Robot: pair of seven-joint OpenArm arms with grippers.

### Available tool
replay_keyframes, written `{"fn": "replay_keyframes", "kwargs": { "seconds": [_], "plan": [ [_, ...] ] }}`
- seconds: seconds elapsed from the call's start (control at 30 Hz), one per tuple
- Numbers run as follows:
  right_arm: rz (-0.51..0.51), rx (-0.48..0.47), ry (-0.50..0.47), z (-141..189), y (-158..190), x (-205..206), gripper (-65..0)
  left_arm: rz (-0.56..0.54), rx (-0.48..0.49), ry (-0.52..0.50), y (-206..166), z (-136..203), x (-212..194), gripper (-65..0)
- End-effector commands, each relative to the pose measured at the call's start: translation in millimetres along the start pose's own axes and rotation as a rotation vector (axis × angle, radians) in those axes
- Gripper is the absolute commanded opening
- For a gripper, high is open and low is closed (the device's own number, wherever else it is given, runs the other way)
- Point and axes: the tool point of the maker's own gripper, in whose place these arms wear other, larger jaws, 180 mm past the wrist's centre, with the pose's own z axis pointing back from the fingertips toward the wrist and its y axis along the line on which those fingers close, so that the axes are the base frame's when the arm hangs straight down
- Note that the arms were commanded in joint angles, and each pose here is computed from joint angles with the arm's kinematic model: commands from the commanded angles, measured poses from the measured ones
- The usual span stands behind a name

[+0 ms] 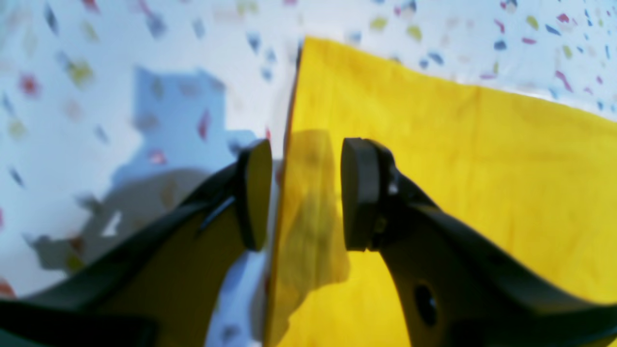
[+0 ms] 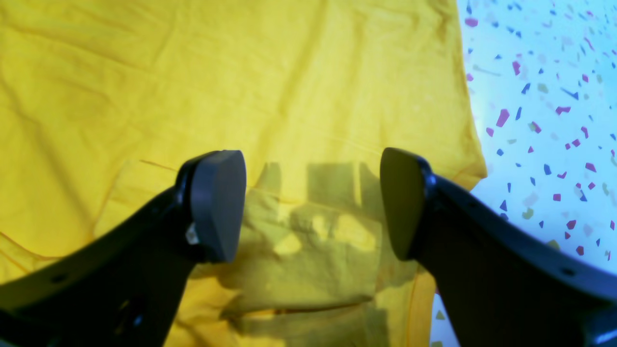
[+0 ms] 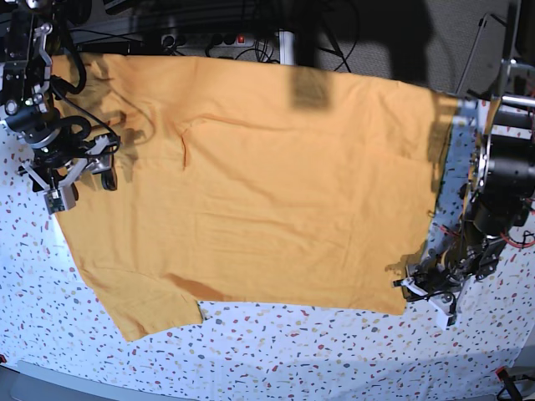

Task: Fold the T-shirt properly
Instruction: 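Move the left gripper to the shirt's side edge near the hem and grasp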

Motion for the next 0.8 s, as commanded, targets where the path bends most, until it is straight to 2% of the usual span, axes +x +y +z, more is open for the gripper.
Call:
{"fn": "replay_keyframes", "kwargs": {
  "seconds": [0.0, 0.1, 0.43, 0.5, 0.6, 0.77],
  "plan": [
    [0.008, -0.016, -0.047, 3, -7, 16, -22.4, 0.025, -0.029, -0.066, -8, 2, 30, -41.4],
    [-0.004, -0.012, -0.052, 2, -3, 15, -22.4, 0.069, -0.063, -0.051, -13, 2, 21, -41.4],
    [-0.087, 0.026, -0.122, 4, 29, 29, -22.4, 0.077, -0.059, -0.030, -11, -2, -8, -41.6],
    [-0.102, 0.035, -0.137, 5, 35, 33, -22.4, 0.061, -0.056, -0.056, -12, -2, -4, -41.6],
    [-0.137, 0.045, -0.146, 4, 44, 33, -22.4, 0.025, 0.004, -0.119, 0, 0, 15, -41.6],
    [-0.193, 0.061, -0.148, 2, 57, 31, -22.4, -0.019, 0.161, -0.207, 25, 6, 42, -41.6]
  ]
}}
